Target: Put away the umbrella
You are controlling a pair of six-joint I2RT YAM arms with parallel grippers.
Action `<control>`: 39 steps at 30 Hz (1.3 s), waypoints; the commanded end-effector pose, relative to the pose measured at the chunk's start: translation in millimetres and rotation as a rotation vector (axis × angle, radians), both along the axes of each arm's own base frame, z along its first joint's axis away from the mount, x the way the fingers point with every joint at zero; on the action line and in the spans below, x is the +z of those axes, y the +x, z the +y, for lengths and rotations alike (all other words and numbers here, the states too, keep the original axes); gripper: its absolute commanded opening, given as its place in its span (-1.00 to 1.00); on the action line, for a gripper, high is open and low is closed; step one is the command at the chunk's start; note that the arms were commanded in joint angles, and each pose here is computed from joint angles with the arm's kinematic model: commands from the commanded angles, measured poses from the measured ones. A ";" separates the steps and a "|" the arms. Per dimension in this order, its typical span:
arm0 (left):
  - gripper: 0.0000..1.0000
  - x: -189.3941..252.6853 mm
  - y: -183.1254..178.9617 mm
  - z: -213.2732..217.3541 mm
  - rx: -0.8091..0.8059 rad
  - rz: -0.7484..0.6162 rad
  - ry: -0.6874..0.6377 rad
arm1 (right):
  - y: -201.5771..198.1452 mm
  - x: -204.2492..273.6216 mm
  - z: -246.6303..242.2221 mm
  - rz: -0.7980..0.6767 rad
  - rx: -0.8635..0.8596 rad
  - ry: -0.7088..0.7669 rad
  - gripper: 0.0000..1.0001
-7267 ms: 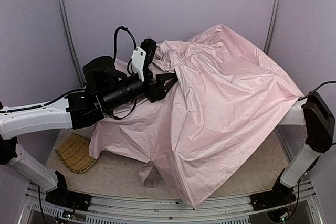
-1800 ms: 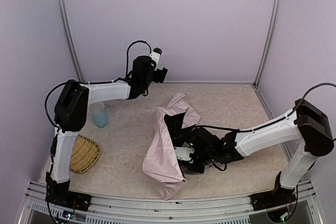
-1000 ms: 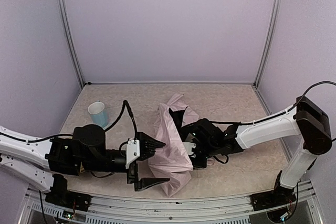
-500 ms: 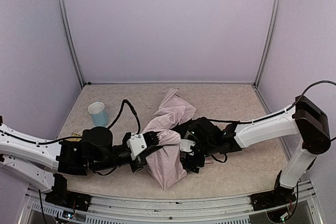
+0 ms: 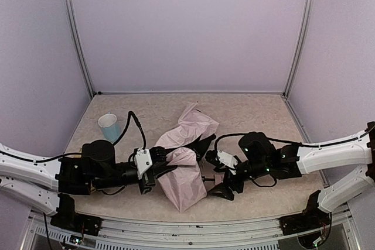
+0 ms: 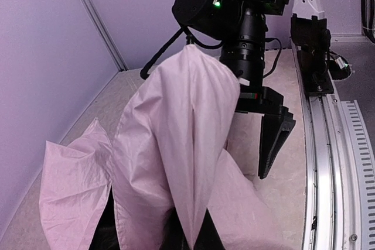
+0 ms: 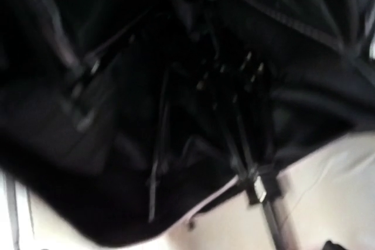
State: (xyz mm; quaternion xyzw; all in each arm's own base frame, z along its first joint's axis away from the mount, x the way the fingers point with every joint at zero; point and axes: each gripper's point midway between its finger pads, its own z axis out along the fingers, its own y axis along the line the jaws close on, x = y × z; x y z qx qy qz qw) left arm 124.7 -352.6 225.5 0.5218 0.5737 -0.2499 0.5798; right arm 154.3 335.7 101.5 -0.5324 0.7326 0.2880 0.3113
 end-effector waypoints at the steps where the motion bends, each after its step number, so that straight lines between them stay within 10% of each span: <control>1: -1.00 29.8 12.2 -12.9 -0.020 -0.008 -0.078 | 2.5 10.3 -3.7 0.033 -0.064 0.111 0.93; 11: -1.00 3.3 151.7 -39.1 0.138 0.130 -0.049 | 22.2 8.1 -19.1 0.109 -0.015 0.284 0.80; 25: -1.00 -189.8 257.5 -37.9 0.230 0.447 0.245 | 36.5 -0.4 -4.6 0.275 0.125 0.237 0.48; 39: -1.00 -250.1 249.2 -27.0 0.184 0.517 0.372 | 103.9 9.2 19.0 -0.350 0.062 -0.150 0.79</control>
